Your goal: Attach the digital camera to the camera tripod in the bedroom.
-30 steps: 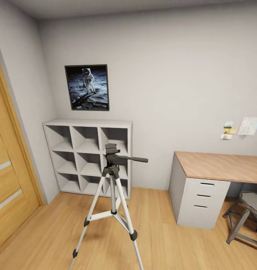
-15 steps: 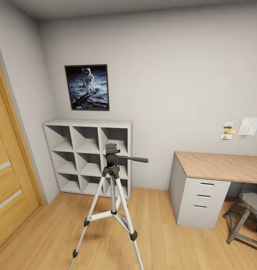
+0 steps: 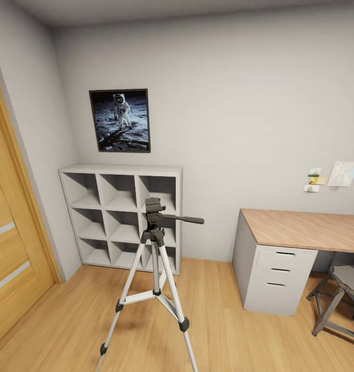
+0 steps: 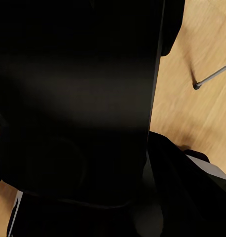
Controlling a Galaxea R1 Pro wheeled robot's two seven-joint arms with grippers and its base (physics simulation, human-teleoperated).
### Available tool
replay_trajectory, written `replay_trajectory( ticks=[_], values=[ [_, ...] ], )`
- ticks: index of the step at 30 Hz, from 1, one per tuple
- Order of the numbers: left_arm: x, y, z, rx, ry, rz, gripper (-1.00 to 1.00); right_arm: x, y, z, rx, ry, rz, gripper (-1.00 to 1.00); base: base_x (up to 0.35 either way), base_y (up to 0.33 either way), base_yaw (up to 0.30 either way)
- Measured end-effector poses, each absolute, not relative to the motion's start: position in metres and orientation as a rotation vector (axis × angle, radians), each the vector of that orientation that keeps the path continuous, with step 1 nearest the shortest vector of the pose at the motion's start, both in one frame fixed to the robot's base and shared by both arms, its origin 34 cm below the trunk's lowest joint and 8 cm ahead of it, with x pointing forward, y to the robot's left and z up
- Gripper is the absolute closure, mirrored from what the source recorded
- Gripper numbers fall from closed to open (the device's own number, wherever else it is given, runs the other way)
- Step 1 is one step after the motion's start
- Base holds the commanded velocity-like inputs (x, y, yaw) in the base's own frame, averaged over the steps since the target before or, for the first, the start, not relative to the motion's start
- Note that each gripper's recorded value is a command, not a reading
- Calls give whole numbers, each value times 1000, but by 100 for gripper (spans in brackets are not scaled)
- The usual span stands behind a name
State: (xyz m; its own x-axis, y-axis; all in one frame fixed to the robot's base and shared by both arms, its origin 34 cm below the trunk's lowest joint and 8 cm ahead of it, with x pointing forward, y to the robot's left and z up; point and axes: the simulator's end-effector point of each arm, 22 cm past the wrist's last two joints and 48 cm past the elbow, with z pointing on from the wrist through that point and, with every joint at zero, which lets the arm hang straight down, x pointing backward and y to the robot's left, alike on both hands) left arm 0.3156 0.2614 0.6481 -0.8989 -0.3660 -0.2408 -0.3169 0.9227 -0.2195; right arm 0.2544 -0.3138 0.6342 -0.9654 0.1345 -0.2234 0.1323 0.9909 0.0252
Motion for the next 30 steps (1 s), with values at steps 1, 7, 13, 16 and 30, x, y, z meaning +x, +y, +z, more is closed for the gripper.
replay_trajectory(
  ticks=[1, 7, 13, 16, 30],
  values=[
    [316, 261, 648, -508, 2804, -253, 100, 254, -314, 634, 196, 2909, 15, -100, 0, 0, 0],
    [316, 261, 648, -508, 2804, -253, 100, 254, -313, 634, 193, 2910, 17, -100, 0, 0, 201],
    [316, 261, 648, -508, 2804, -253, 100, 254, -313, 634, 193, 2910, 16, -100, 0, 0, 247],
    [316, 261, 648, -508, 2804, -254, 100, 254, -313, 634, 193, 2910, 16, -100, 0, 0, 90],
    [315, 261, 648, -509, 2806, -253, 100, 254, -313, 634, 190, 2910, 18, -100, 0, 0, 14]
  ],
)
